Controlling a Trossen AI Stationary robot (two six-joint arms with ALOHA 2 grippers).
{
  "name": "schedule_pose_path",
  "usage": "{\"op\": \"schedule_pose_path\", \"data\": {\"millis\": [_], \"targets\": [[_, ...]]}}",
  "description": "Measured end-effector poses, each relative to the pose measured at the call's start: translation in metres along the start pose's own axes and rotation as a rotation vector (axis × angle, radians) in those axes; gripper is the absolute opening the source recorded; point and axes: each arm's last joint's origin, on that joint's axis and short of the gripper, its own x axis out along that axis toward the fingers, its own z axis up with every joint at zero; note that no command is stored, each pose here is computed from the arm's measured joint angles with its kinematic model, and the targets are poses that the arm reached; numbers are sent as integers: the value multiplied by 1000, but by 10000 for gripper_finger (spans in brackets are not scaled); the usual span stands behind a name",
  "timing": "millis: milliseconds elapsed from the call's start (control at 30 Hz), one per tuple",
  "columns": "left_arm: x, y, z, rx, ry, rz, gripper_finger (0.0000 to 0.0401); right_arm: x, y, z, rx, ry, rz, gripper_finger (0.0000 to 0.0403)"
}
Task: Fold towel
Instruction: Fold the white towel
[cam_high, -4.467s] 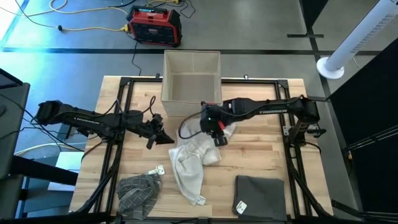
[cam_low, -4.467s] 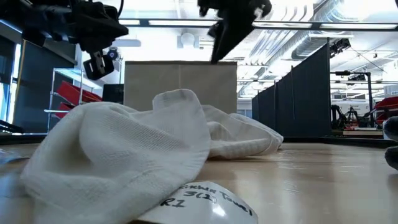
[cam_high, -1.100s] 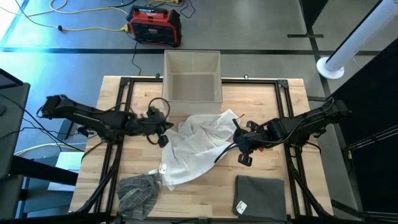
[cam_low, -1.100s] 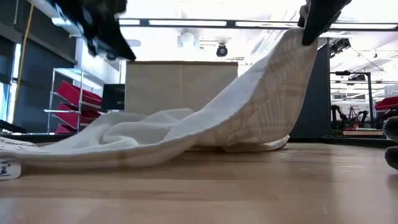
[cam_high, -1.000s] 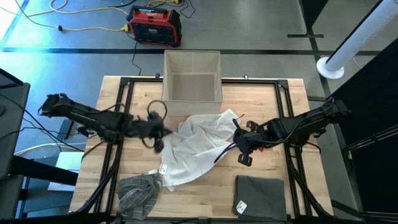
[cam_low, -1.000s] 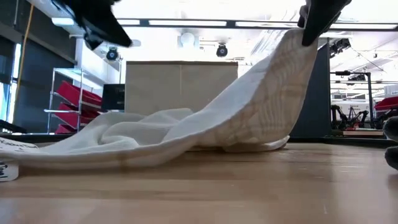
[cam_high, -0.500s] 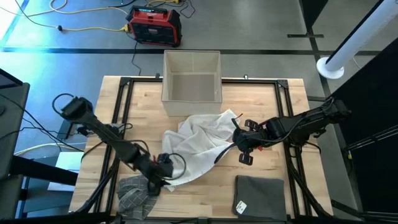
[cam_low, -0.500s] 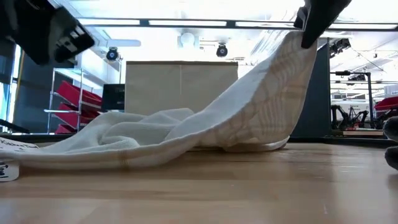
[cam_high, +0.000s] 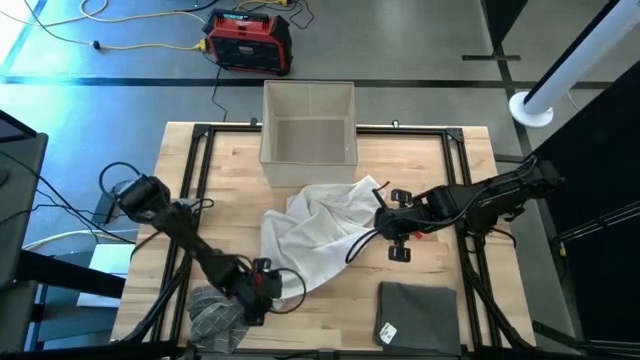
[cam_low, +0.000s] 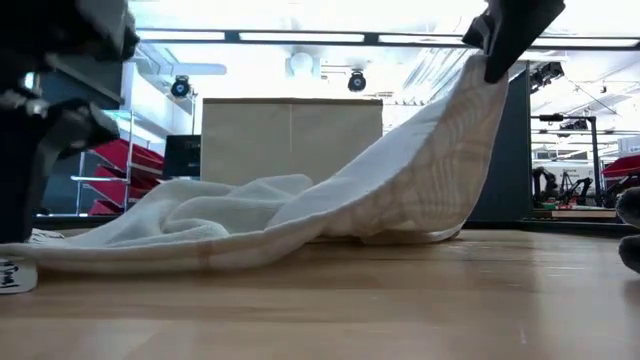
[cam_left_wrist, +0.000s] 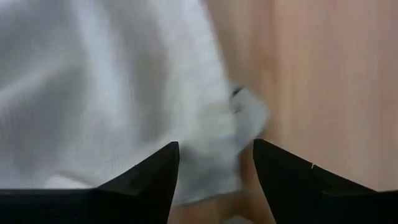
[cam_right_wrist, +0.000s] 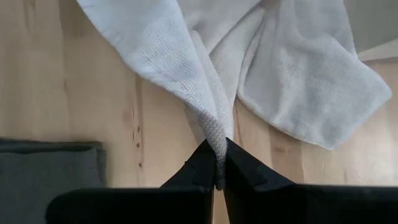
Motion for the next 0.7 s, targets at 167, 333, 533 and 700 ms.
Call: {"op": "schedule_pose_path", "data": {"millis": [167,333,533,700], "targets": [[13,0,-1,-9,-3,53,200,0,0,-2,-28,18,-3,2],[19,9,-3,-83,66,86,154,0,0,-2,-26,17,-3,2],[-1,28,1,-143,155,81,13,-1,0,-1,3,10,4,2],[-62,54,13,-208,98,100,6,-18,-5,0,48,-100,25,2]]}}
